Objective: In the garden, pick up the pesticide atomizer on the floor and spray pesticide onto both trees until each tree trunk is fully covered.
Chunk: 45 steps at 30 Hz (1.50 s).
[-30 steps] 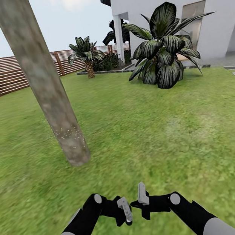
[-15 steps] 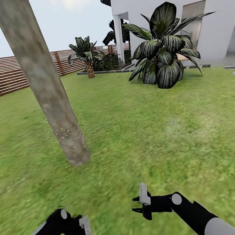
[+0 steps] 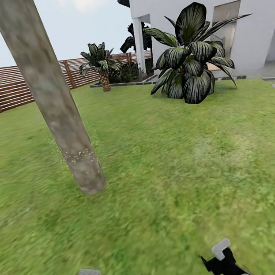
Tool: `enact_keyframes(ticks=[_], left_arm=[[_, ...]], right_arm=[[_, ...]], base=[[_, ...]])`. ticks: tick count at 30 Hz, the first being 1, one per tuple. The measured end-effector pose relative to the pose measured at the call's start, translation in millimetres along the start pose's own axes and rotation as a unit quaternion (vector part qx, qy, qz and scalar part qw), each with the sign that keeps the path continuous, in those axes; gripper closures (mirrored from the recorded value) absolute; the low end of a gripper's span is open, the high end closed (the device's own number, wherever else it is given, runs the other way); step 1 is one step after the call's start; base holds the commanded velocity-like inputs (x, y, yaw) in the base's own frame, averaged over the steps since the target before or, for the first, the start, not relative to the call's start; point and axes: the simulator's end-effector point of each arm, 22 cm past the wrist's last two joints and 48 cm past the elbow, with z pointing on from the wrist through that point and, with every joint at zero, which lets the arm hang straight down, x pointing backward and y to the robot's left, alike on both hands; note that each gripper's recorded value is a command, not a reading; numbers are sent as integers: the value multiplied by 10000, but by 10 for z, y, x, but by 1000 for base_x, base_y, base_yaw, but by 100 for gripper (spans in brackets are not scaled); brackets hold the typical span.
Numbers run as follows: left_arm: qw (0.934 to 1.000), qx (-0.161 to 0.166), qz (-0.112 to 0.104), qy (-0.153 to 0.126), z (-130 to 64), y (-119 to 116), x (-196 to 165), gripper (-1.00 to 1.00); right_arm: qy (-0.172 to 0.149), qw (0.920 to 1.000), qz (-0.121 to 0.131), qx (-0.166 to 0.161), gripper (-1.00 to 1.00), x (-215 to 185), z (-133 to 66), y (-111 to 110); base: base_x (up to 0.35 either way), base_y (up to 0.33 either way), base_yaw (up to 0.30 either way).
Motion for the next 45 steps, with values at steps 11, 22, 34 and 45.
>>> enact_keyframes(ticks=[11,22,34,45], left_arm=[[9918,-904,-901,83,-271,160,695,100],[9903,-1009,-956,76,-285,229,703,100],[9898,-1060,-944,105,-303,279,742,100],[9888,-1095,-1002,145,-333,286,815,100]], right_arm=[[-500,9891,665,1217,-100,315,-353,-384],[-514,9885,736,1213,-100,287,-340,-308],[-514,9886,776,1180,-100,275,-329,-233],[-517,9891,821,1106,-100,250,-314,-104]], base=[[0,0,0],[0,0,175],[-202,-139,280],[-245,-196,280]])
